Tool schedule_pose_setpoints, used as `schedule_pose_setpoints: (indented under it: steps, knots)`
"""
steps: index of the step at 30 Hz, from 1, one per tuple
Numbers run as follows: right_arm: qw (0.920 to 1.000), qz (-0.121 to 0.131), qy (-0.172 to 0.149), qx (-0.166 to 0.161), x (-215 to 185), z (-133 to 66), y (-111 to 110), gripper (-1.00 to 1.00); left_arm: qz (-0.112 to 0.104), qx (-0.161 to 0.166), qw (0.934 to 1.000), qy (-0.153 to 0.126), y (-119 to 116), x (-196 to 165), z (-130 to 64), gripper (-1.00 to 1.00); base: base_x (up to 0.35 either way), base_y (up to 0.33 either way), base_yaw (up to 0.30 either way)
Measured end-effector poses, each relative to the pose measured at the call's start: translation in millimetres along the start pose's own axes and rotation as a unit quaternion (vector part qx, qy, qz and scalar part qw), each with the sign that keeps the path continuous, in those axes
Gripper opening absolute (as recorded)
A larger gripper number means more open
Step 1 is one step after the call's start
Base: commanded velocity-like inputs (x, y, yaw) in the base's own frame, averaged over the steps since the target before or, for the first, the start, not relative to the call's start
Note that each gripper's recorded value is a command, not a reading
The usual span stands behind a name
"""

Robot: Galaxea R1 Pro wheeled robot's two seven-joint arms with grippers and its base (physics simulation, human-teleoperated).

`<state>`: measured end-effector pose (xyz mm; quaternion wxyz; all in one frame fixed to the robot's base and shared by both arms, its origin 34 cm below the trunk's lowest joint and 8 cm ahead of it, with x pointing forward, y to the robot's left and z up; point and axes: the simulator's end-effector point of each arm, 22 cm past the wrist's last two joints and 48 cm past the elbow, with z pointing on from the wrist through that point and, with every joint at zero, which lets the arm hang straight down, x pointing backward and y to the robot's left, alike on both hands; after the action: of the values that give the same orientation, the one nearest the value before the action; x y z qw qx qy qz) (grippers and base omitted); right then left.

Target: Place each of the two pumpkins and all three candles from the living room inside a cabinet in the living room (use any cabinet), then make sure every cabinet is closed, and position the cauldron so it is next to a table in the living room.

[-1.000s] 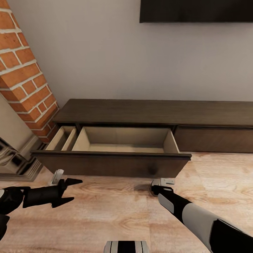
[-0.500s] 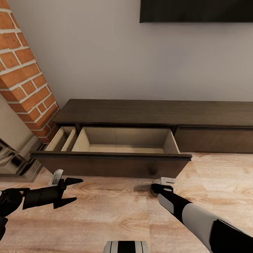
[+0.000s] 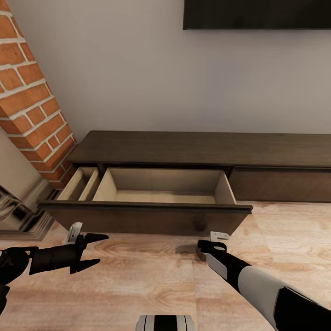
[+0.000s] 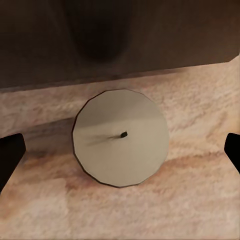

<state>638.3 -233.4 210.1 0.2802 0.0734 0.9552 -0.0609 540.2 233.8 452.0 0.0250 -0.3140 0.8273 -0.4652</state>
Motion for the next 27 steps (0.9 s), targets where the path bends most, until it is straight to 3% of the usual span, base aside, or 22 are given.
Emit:
schedule_pose_setpoints:
  steps: [12, 22, 27]
  knots:
    - [1.0, 0.0, -0.001, 0.0, -0.4, 0.0, 0.1, 1.0, 0.0, 0.0, 1.0, 0.001, 0.4, 0.5, -0.3, 1.0, 0.005, 0.0, 0.0]
    - [0.9998, -0.003, 0.017, 0.002, 22.1, 13.2, -0.3, 1.0, -0.015, -0.011, 0.9998, 0.008, 16.5, -2.1, 10.3, 1.0, 0.0, 0.0, 0.0]
    - [0.9999, 0.0, 0.011, 0.004, 26.6, 19.8, -1.2, 1.0, -0.021, -0.016, 0.9996, 0.013, 23.7, -2.7, 15.6, 1.0, 0.0, 0.0, 0.0]
